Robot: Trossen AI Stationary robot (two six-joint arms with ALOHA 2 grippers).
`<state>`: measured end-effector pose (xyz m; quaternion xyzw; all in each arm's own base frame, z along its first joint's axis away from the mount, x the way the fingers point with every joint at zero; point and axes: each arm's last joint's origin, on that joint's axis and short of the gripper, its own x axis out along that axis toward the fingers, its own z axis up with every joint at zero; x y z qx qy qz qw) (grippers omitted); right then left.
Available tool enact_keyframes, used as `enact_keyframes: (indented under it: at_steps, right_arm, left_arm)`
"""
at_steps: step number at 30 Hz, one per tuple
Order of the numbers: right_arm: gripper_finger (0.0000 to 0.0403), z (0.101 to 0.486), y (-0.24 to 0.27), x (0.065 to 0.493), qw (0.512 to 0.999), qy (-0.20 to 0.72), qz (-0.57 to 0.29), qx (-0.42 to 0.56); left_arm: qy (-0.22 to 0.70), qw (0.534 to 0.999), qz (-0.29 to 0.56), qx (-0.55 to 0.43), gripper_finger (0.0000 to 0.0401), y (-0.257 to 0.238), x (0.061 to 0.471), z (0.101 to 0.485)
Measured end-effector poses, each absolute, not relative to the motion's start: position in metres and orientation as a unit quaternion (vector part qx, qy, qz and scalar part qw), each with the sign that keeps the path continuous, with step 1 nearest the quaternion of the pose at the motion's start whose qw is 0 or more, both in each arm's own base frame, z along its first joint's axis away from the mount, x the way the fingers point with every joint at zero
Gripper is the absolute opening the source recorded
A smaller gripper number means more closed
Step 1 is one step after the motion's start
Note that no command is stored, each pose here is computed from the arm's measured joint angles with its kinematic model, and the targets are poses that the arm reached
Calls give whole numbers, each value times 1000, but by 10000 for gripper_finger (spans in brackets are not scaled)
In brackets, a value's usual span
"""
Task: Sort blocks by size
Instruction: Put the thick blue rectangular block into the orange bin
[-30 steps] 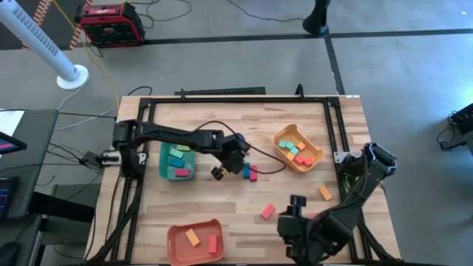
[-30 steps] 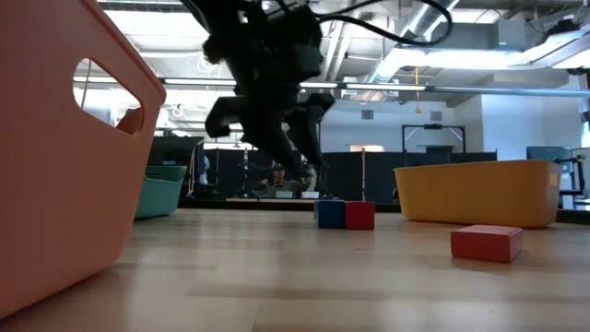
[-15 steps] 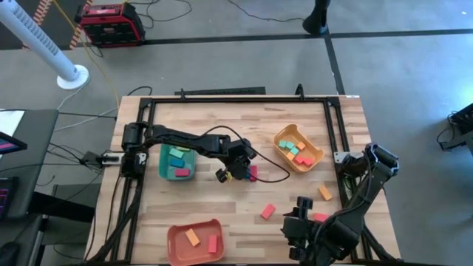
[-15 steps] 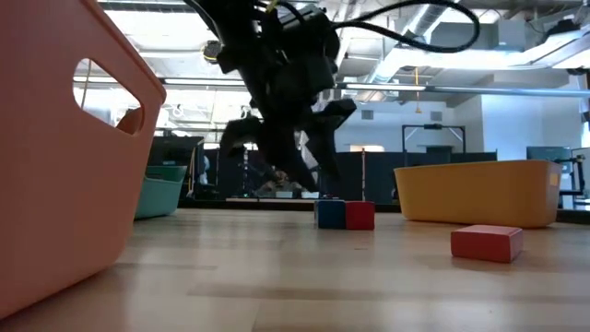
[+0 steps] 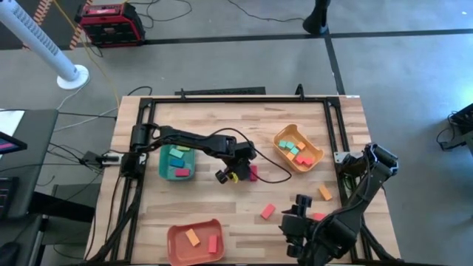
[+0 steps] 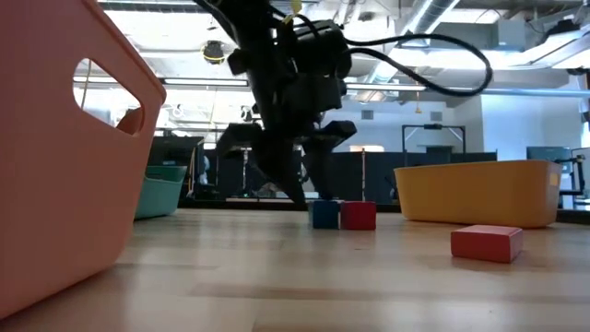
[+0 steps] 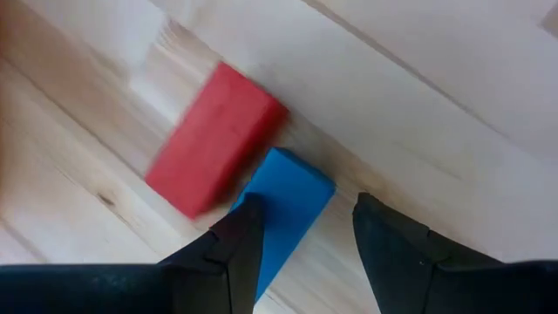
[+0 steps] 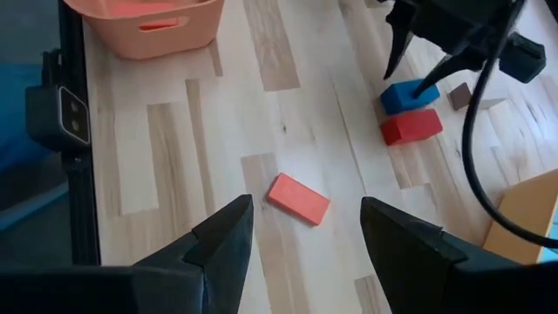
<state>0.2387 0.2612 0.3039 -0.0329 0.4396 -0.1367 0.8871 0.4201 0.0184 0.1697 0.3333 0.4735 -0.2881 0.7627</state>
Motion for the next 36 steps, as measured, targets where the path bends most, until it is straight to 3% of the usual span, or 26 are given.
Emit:
enact_keyframes:
  at_steps: [8, 18, 25, 36]
  right_arm:
    - [244, 304, 263, 234, 885, 444, -133, -46]
    - [244, 304, 269, 226, 893, 427, -130, -62]
    - [244, 304, 269, 226, 891, 429, -131, -66]
    - [244, 304, 267, 225, 889, 433, -133, -72]
  left_arm:
    - [527, 747, -287, 287, 166, 10, 417, 186]
    - [518, 731, -282, 343, 166, -12, 421, 193]
    - [529, 765, -224, 292, 166, -7, 424, 195]
    - [510, 757, -333, 237, 166, -21, 415, 184]
